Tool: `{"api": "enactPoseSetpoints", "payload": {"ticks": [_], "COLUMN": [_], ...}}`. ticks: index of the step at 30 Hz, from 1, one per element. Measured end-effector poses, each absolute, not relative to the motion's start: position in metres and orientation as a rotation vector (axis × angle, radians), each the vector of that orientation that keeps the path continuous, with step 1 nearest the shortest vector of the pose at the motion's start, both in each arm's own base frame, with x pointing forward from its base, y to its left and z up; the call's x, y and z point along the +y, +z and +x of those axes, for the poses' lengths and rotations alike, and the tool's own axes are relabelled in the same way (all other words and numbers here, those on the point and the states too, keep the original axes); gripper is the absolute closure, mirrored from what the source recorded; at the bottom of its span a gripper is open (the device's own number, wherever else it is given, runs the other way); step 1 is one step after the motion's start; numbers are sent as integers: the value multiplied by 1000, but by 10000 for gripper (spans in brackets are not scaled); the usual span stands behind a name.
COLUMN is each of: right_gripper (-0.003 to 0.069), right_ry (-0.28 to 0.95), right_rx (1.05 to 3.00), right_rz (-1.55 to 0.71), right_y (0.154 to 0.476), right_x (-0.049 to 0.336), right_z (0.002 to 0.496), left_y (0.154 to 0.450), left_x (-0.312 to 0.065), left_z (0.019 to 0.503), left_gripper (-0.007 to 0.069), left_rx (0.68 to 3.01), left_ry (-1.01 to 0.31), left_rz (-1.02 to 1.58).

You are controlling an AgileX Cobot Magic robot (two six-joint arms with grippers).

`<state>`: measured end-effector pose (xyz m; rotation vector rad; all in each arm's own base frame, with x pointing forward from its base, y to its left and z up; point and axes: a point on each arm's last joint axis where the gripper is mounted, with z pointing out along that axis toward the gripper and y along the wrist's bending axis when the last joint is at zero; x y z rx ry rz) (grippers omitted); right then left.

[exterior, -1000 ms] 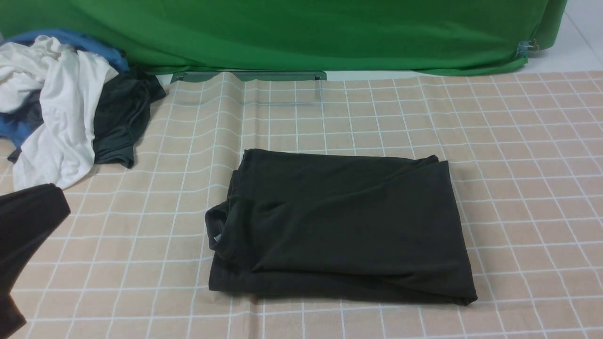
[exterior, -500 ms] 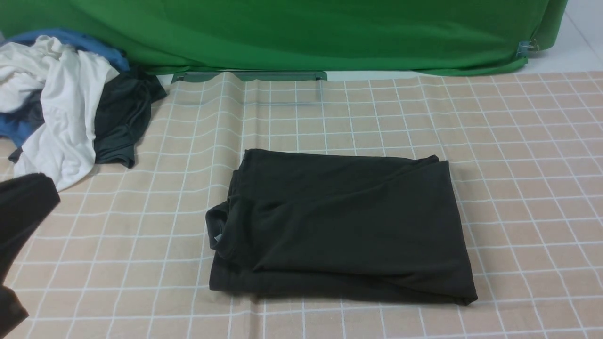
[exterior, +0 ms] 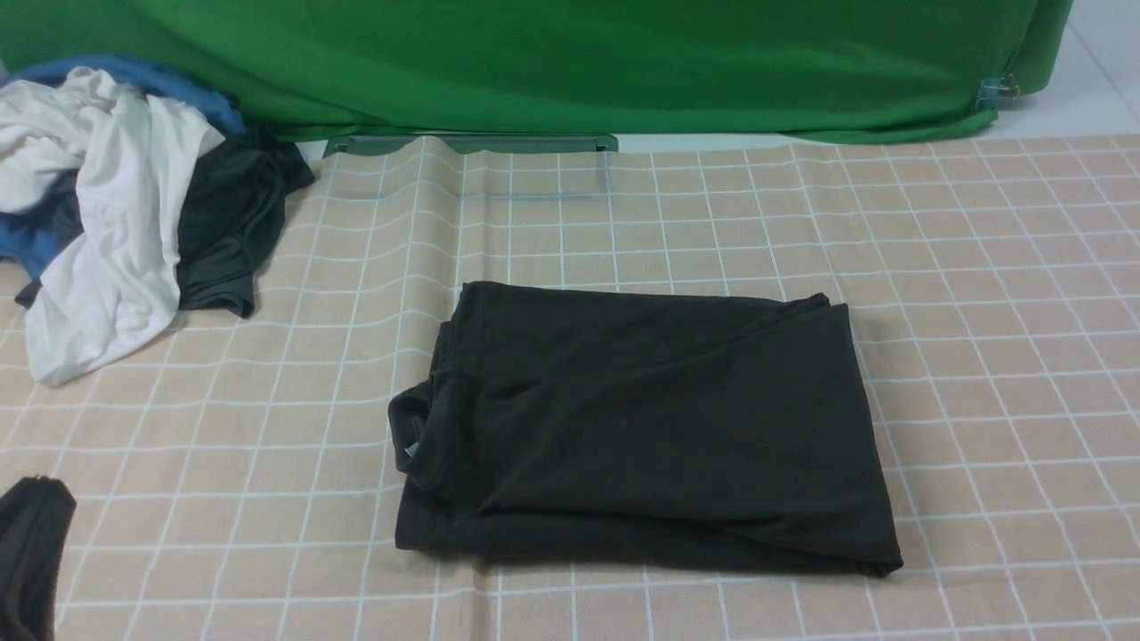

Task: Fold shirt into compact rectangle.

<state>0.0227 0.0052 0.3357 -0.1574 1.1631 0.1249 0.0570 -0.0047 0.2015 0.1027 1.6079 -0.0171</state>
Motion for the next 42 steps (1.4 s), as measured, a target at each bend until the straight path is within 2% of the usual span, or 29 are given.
{"api": "enactPoseSetpoints", "payload": {"ticks": [6,31,37,40,42], "right_gripper": [408,408,408,408,408], "right_ry": [124,120,18,-49,-100], "right_rx": [1163,1162,1251,1329,1409], "right_rz": [-158,-160,-235,-239,-224], "right_y": [336,336,326,312,292], "right_x": [5,5,7,7,6], "right_z": [23,23,25,31,39], "left_y": [190,189,189,189,189], "left_x": [-4,-4,-4,-4,-4], "left_z": [56,56,56,56,56], "left_gripper": [606,606,606,606,605], "left_rx": [1720,1725,1725,1725,1725], "left_ry": [9,19,21,21,21], "left_rz": [116,123,125,125,125]}}
